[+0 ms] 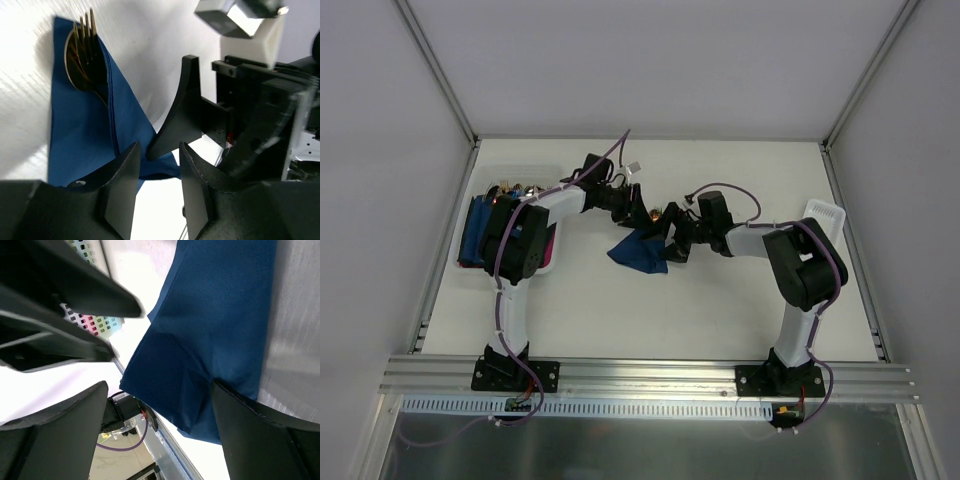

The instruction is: Place the utensils on the paper napkin and roll it up

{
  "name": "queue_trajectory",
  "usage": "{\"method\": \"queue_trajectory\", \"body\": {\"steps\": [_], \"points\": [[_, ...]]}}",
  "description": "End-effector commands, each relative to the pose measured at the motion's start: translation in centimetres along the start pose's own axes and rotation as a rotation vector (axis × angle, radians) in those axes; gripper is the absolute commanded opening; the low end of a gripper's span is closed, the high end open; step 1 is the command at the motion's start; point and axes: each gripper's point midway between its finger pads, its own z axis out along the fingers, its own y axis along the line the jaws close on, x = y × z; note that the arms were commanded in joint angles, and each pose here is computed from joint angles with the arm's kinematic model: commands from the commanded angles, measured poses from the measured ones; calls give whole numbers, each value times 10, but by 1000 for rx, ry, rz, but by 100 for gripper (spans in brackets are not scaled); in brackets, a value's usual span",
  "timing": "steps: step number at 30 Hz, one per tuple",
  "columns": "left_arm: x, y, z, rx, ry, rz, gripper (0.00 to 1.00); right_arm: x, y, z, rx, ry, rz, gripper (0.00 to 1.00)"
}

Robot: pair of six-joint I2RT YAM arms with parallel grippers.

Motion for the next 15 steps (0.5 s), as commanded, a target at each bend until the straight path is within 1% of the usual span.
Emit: {"method": "queue_trajectory", "body": {"steps": [1, 8, 11, 15], "points": [[6, -22, 9, 84, 60, -23, 36, 1, -24, 3, 53, -12, -26, 89], [31, -22, 19, 113, 133, -33, 27, 1, -24, 3, 49, -4, -27, 89], [42, -10, 17, 75, 150, -47, 23, 1, -26, 1, 49, -3, -19, 89], [50, -1, 7, 39, 143, -43, 18, 1, -27, -2, 46, -2, -24, 89]]}}
